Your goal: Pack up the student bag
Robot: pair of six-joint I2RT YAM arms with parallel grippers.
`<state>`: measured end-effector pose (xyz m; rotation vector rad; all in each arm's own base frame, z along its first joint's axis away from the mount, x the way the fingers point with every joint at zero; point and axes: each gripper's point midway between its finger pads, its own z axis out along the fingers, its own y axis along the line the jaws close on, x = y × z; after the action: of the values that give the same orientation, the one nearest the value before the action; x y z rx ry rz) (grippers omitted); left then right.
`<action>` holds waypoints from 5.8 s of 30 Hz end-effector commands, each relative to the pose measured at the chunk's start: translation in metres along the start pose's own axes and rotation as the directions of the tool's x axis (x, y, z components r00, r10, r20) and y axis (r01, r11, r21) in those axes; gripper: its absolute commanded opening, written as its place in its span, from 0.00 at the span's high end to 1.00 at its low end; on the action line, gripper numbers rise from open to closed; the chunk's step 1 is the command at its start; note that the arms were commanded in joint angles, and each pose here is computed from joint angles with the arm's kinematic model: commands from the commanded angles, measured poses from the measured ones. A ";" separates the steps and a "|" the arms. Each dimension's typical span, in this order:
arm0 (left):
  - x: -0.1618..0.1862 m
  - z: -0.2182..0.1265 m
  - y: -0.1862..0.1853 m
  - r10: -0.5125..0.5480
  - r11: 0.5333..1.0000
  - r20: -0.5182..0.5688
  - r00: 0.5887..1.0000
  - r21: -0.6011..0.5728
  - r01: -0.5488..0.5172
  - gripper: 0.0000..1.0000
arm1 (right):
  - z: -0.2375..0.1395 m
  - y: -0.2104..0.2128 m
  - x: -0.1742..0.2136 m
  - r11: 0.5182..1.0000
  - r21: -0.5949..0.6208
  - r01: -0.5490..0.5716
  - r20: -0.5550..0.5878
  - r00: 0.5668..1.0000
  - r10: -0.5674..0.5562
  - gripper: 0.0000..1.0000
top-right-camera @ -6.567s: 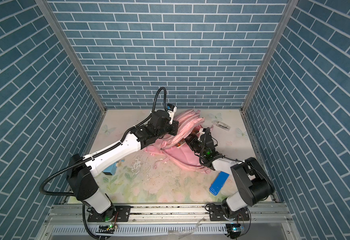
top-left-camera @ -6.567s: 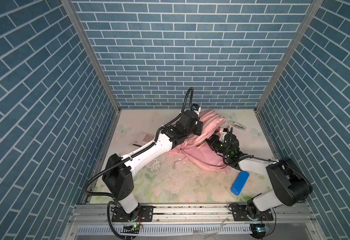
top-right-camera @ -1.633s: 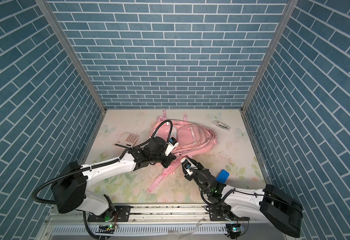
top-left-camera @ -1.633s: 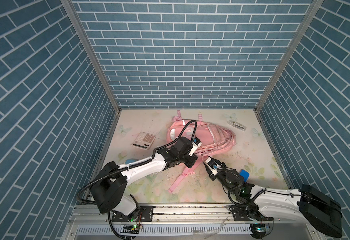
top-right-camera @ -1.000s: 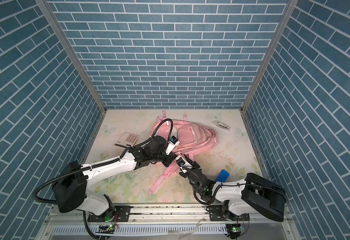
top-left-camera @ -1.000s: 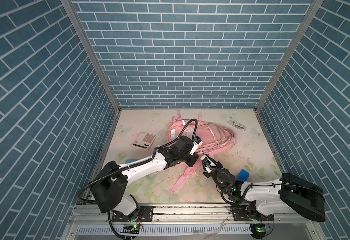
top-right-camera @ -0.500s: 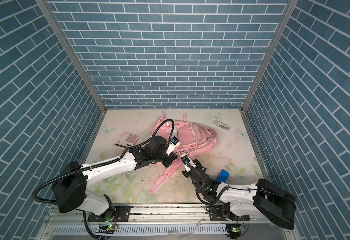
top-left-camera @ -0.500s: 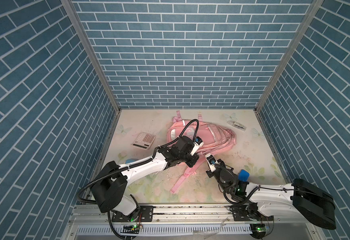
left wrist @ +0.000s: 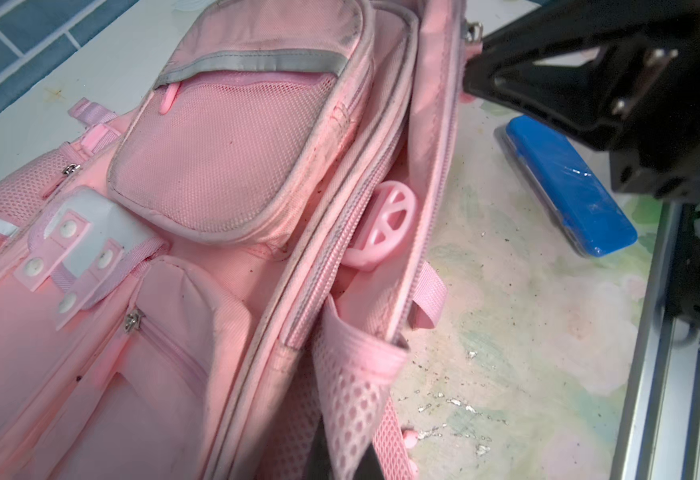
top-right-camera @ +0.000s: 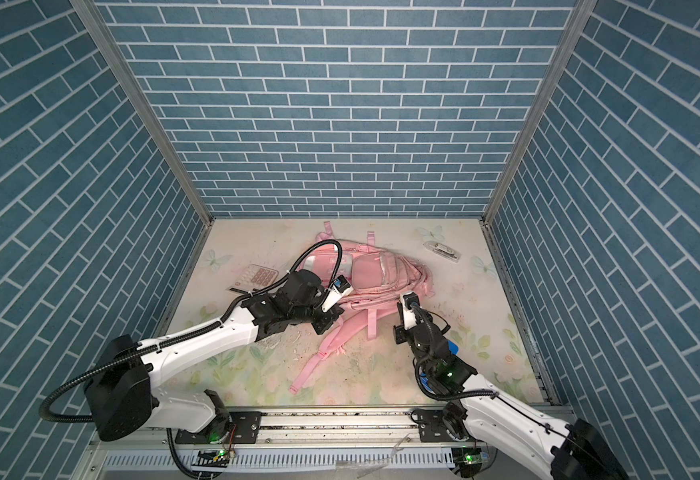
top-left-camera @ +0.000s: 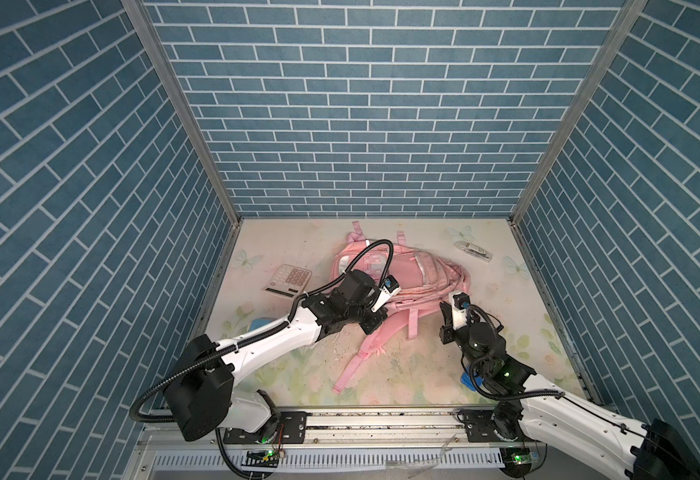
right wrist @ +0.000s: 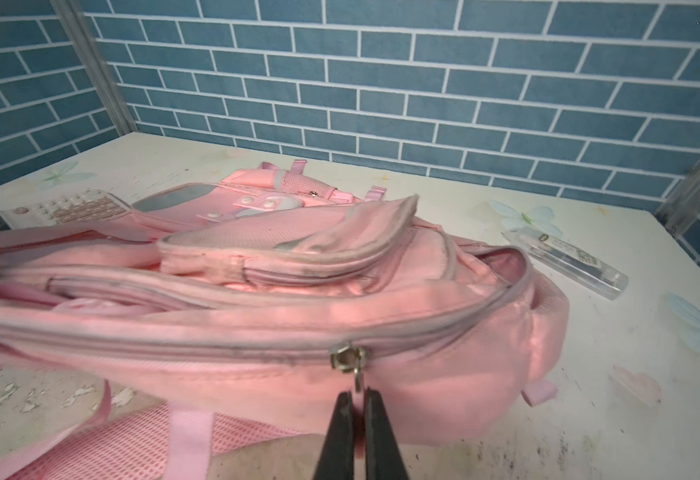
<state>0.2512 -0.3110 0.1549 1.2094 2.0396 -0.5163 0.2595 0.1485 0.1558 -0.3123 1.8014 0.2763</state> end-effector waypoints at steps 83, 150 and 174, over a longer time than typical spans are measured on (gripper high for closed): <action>0.064 0.013 0.020 -0.964 -0.148 0.188 -0.188 0.207 0.967 1.00 | -0.015 0.028 0.008 0.987 -0.161 -0.006 -0.061 0.998 -0.004 1.00; 0.030 0.032 -0.014 -0.939 -0.285 0.134 -0.318 0.218 0.933 0.43 | -0.035 0.124 0.017 0.859 -0.511 -0.041 -0.106 0.994 -0.016 1.00; 0.058 -0.011 0.041 -0.990 -0.037 0.133 -0.057 0.147 0.988 1.00 | -0.017 0.055 0.014 0.966 -0.217 -0.140 -0.215 0.972 0.092 1.00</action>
<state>0.2518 -0.2856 0.1394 -0.7412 2.3722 -1.4219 0.1998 0.2251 0.1521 -0.5675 1.9360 0.6952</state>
